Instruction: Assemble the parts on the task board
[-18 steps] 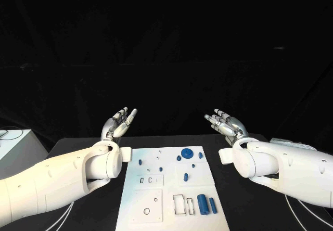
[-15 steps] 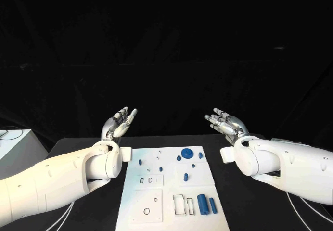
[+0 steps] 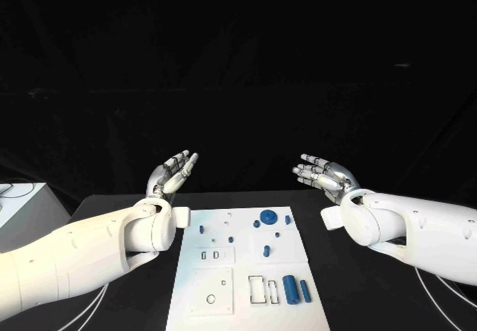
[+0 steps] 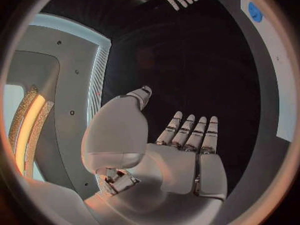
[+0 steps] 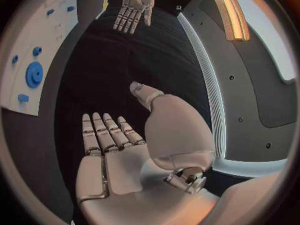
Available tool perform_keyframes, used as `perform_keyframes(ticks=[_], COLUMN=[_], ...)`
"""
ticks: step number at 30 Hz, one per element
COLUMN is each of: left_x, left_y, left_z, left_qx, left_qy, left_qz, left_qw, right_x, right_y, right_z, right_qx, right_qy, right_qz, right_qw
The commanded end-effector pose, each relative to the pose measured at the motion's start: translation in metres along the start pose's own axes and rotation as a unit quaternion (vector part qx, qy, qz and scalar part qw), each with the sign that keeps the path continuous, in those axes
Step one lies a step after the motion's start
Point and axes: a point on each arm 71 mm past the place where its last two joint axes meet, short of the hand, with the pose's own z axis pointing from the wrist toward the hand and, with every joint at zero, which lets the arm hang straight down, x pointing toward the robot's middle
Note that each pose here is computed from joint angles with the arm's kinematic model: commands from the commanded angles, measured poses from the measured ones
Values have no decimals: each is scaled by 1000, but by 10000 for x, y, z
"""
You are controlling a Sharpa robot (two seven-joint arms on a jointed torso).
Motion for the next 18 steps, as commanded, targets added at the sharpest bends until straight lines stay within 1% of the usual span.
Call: perform_keyframes(ticks=[1, 3, 5, 8, 10, 13, 15, 16, 18], left_x=[26, 14, 0, -19, -27, -27, -24, -21, -11], left_y=[-9, -9, -16, -38, -58, -110, -155, -175, -228], left_z=[4, -3, -20, -65, -101, -184, -245, -271, -334], left_qx=[-1, -4, -6, -9, -11, -16, -19, -20, -21], left_qy=[34, 47, 65, 95, 110, 135, 148, 153, 162], left_qz=[2, 9, 17, 27, 29, 26, 22, 20, 16], left_qw=[999, 999, 998, 995, 993, 990, 989, 988, 986], right_x=[17, 5, 9, 47, 83, 173, 245, 275, 343], right_y=[33, 51, 81, 123, 140, 174, 199, 212, 253], right_z=[16, 30, 59, 117, 148, 201, 232, 245, 279], right_qx=[-28, -41, -58, -79, -86, -95, -99, -101, -106], right_qy=[41, 49, 61, 85, 100, 127, 143, 148, 156], right_qz=[-83, -128, -182, -261, -298, -361, -401, -416, -452], right_qw=[995, 990, 980, 958, 945, 919, 899, 891, 872])
